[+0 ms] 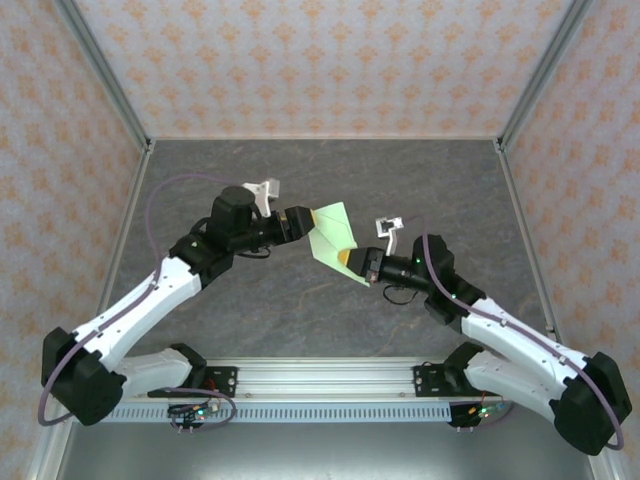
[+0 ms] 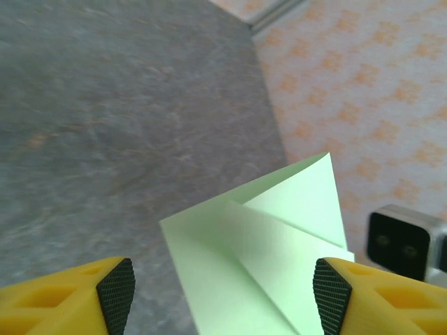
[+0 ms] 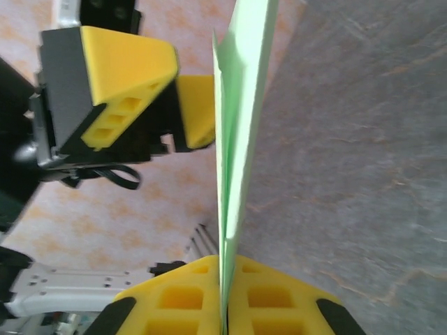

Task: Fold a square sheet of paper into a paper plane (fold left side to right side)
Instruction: Turn over the paper at the center of the table.

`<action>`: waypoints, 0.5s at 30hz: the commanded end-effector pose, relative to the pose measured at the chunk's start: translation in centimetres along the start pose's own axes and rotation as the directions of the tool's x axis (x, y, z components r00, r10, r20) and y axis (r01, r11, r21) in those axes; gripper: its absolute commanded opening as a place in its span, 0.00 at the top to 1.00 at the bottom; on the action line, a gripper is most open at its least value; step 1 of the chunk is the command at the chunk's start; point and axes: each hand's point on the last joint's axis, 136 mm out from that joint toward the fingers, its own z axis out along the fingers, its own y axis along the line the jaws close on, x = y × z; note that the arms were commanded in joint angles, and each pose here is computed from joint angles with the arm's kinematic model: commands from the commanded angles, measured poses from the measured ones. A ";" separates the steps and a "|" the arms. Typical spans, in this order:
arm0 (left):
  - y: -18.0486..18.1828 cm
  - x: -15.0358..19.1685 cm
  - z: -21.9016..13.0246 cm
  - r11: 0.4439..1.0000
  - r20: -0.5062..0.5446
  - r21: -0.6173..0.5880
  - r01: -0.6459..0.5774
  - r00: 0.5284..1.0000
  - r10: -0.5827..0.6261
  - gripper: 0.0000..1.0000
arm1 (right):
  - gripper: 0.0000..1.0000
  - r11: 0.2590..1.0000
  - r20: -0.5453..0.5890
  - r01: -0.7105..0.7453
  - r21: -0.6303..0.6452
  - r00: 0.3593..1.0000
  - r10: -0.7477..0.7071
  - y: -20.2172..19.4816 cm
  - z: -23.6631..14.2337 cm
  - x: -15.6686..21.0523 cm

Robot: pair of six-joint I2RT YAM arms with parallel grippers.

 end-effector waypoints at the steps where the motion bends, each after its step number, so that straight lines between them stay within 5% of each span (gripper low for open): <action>1: 2.2 -0.9 -2.8 0.979 0.056 -0.174 -0.105 0.992 0.117 0.27 | 0.94 0.963 -0.088 0.140 0.231 0.989 -0.123 -3.2 -0.4 1.3; 4: 3.4 -1.3 -4.9 0.955 0.096 -0.263 -0.138 0.981 0.168 0.26 | 0.95 0.838 -0.188 0.305 0.452 0.951 -0.244 -5.4 -1.1 1.3; 7: 4.2 -1.8 -6.9 0.930 0.135 -0.327 -0.166 0.966 0.220 0.26 | 0.96 0.597 -0.320 0.480 0.643 0.877 -0.359 -7.1 -2.1 0.2; 15: 5.7 -2.8 -10.7 0.887 0.226 -0.441 -0.139 0.939 0.260 0.26 | 0.96 -0.076 -0.657 0.697 0.713 0.627 -0.419 -8.8 -0.9 -2.1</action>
